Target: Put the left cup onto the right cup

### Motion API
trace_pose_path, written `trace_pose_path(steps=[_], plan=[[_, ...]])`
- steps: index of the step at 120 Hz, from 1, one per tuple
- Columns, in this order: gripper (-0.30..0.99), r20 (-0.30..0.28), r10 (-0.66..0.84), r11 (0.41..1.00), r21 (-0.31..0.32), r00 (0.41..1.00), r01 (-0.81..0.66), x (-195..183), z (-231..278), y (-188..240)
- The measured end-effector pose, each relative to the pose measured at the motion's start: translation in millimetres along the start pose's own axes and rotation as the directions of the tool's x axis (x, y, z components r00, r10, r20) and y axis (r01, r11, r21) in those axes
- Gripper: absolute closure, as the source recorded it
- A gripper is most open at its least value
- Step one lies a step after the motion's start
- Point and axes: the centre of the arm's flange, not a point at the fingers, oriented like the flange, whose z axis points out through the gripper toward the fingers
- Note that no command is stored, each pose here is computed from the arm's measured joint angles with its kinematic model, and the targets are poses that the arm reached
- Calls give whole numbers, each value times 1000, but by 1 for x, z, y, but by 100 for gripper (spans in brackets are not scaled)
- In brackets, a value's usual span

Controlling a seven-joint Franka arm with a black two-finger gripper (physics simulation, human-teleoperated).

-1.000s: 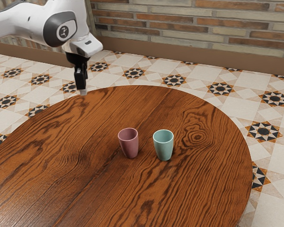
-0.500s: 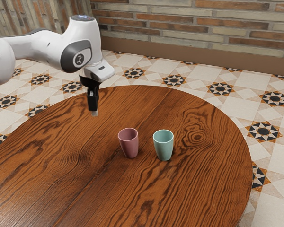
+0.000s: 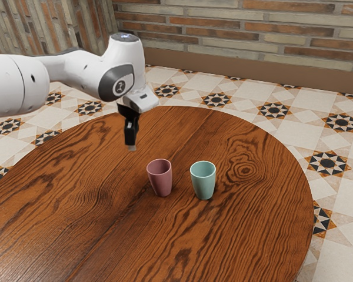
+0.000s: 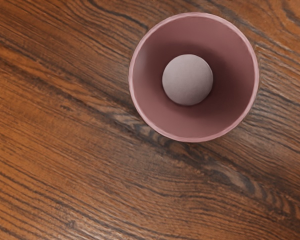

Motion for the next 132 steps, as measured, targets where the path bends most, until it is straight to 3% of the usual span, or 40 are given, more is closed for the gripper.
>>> trace_pose_path(steps=[28,56,132], plan=[[0,-16,24,999,-23,1000,-25,14,9,9],[0,3,38,998,-41,999,-37,21,35,6],[0,-13,109,994,28,994,-108,50,44,-21]])
